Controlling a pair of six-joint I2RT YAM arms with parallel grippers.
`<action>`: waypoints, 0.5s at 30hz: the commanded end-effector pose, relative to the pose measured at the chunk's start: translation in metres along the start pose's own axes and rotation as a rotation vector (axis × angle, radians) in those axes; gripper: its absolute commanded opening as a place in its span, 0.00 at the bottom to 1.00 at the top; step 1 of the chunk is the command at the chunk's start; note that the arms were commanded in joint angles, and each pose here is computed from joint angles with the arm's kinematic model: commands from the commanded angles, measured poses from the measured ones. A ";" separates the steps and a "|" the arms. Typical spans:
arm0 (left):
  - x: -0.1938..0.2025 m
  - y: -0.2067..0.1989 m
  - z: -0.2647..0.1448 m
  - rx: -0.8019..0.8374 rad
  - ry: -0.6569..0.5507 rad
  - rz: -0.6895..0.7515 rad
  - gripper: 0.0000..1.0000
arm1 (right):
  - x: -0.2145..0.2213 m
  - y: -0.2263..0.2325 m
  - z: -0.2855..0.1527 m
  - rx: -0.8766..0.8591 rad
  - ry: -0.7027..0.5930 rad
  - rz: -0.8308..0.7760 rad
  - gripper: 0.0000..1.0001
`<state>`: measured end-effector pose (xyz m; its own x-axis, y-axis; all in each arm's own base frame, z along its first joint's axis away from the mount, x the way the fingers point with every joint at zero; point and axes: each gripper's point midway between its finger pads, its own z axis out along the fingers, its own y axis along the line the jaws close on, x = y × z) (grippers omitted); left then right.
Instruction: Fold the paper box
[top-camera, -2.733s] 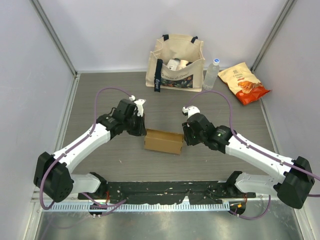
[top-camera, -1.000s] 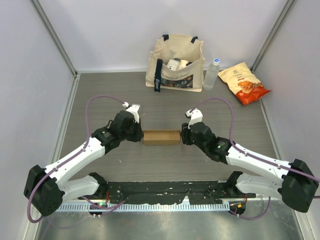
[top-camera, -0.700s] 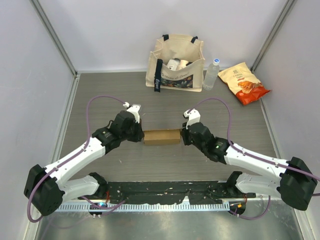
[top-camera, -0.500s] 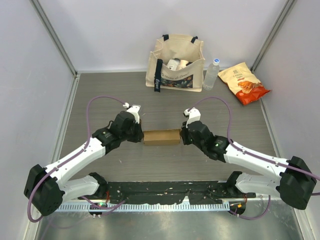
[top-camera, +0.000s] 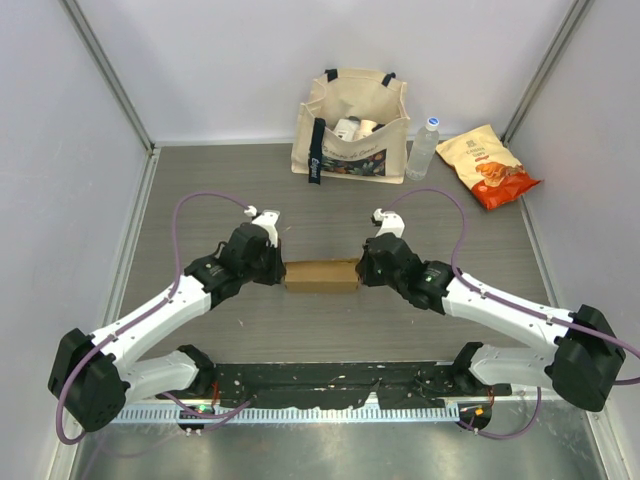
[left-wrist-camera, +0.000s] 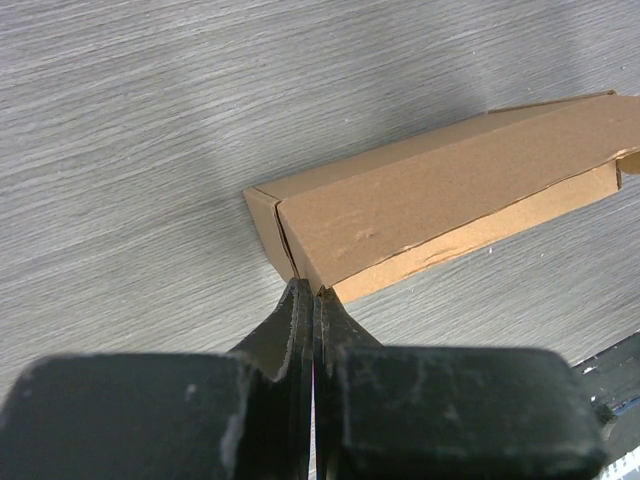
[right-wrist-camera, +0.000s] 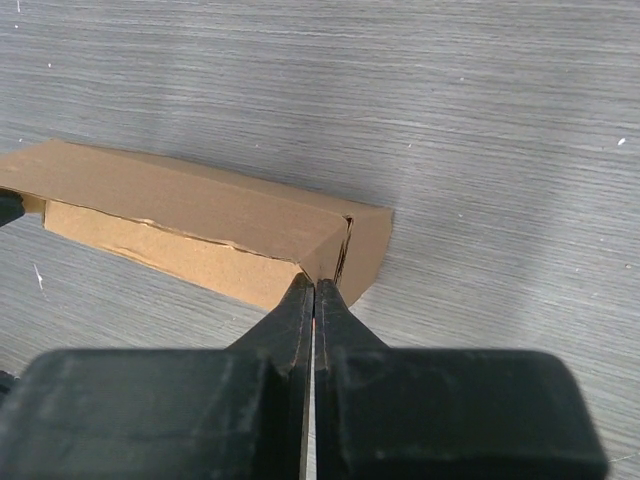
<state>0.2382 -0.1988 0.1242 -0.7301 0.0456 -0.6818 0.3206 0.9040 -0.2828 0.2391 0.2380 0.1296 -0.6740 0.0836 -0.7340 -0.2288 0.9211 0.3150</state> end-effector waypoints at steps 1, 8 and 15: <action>-0.011 -0.007 -0.001 0.027 -0.050 -0.011 0.00 | -0.019 0.017 -0.004 -0.035 -0.037 0.108 0.01; -0.012 -0.008 0.001 0.030 -0.052 -0.017 0.00 | -0.019 0.011 -0.003 -0.011 -0.026 -0.003 0.01; -0.010 -0.005 0.001 0.023 -0.062 -0.027 0.00 | -0.003 -0.012 0.002 0.025 -0.012 -0.194 0.01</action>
<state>0.2379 -0.1991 0.1226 -0.7324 0.0394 -0.6798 0.3156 0.9042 -0.2877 0.2398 0.2333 0.1256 -0.6668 -0.0044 -0.7452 -0.2722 0.9323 0.2382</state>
